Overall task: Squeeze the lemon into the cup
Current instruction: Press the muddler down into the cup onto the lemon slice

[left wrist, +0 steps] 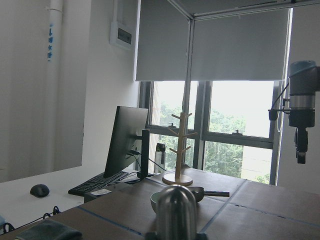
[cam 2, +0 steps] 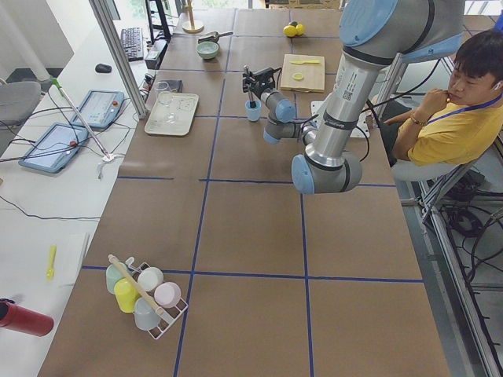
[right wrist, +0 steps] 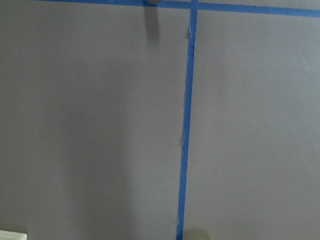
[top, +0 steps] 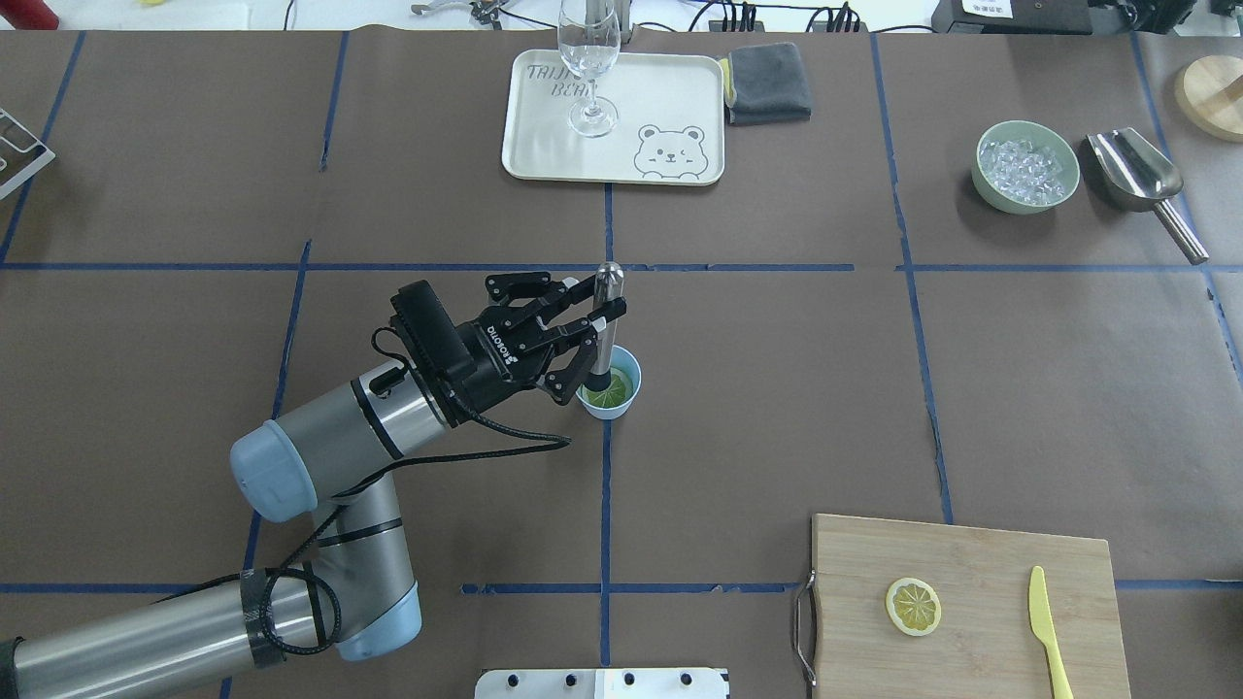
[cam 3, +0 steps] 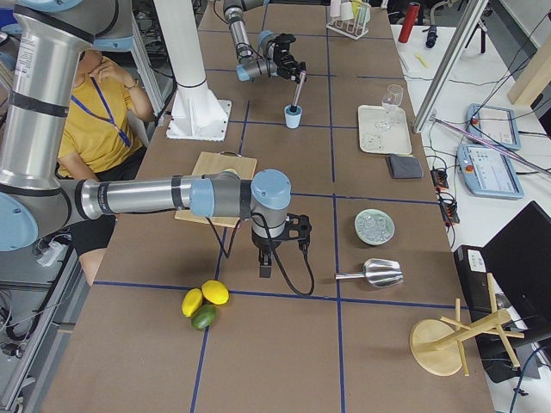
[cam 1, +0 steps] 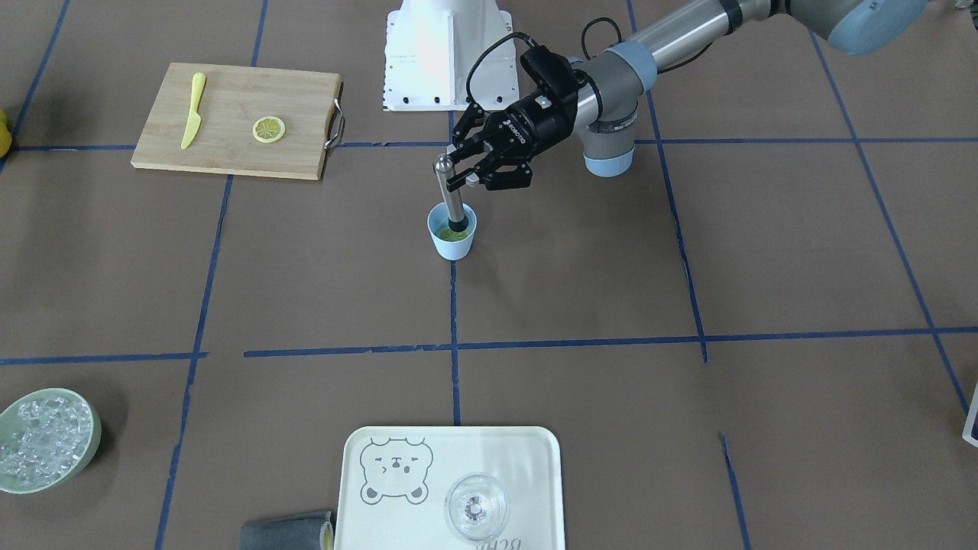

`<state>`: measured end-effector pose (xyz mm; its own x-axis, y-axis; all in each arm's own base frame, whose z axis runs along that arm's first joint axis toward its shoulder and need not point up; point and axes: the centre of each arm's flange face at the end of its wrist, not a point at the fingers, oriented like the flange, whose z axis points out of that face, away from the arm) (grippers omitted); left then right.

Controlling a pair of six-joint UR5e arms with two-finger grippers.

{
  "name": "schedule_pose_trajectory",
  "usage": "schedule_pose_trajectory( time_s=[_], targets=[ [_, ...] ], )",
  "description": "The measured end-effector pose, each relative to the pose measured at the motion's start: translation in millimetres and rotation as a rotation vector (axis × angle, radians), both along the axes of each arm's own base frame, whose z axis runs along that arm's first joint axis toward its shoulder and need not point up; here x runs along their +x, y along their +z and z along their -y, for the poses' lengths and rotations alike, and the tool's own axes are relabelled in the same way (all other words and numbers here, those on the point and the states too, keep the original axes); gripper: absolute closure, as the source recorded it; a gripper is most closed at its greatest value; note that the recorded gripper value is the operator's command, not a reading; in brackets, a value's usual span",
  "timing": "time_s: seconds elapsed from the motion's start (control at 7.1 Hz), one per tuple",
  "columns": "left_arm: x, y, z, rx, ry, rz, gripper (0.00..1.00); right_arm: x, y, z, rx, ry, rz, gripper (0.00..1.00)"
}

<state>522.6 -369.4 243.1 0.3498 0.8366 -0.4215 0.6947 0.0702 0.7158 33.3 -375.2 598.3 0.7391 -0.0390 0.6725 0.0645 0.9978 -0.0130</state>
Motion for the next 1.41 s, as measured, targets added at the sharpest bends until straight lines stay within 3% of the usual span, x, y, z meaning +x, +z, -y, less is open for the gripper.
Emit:
schedule_pose_trajectory(
  time_s=[0.42, 0.99, 1.27, 1.41],
  targets=[
    [17.5, 17.0, -3.6, -0.013, 0.01, 0.042, 1.0, 0.1, 1.5, -0.5, -0.004, 0.001, 0.0, 0.0],
    [-13.1, -38.7, -0.8, 0.03, -0.005, -0.045, 1.0, -0.4, 1.1, -0.3, -0.003, -0.001, 0.0, 0.0],
    [-38.4, -73.4, 21.0, 0.006, -0.009, 0.055, 1.0, -0.5, 1.1, 0.0, -0.002, -0.002, 0.0, 0.0],
    [-44.1, -83.0, 32.3, -0.046, 0.023, 0.129, 1.0, -0.5, 1.3, 0.1, -0.002, -0.002, 0.0, 0.0]
  ],
)
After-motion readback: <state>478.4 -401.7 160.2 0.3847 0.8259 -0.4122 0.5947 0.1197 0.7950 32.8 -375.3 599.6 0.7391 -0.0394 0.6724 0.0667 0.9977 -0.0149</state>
